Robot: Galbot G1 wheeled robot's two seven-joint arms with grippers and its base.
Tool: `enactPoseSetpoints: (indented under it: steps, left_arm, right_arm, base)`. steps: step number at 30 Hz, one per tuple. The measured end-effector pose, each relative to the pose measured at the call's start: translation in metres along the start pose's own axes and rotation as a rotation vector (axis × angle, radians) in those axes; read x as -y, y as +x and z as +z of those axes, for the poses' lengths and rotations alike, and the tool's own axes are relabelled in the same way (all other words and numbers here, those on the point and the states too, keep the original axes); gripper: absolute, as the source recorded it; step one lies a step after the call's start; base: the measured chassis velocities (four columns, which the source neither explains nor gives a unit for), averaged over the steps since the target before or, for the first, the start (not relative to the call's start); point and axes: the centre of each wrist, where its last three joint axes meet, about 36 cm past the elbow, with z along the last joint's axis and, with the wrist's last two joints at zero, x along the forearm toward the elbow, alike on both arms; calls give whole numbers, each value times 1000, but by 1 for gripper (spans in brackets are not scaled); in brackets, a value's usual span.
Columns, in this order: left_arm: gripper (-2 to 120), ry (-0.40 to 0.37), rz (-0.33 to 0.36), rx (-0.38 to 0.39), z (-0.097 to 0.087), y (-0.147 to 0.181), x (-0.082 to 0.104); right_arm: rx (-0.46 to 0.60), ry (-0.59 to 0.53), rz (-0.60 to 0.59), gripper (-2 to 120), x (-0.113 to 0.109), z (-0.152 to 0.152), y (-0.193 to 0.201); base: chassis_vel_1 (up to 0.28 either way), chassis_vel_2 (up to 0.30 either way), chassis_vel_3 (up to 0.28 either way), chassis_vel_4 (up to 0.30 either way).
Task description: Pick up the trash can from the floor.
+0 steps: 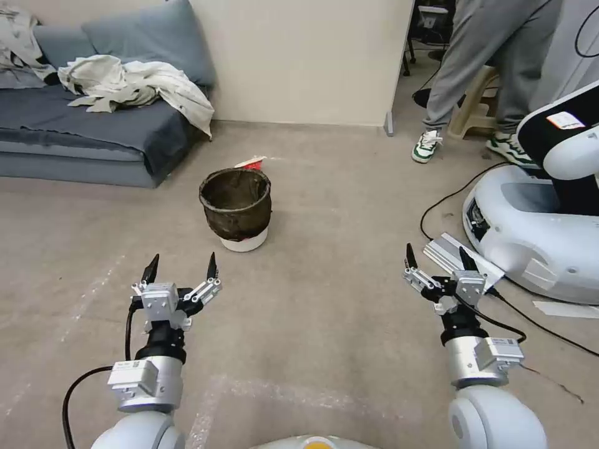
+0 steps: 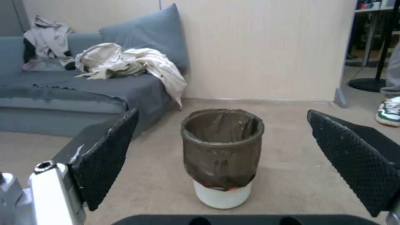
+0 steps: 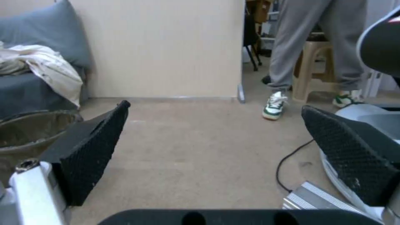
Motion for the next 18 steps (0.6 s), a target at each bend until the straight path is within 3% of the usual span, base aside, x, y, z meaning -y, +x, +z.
enactPoseSetpoints:
  steps: [18]
  left_arm:
    - [100, 8, 6, 11, 3, 0, 1]
  right_arm:
    - [-33, 15, -1, 100, -2, 2, 1]
  base:
    - [50, 56, 60, 56]
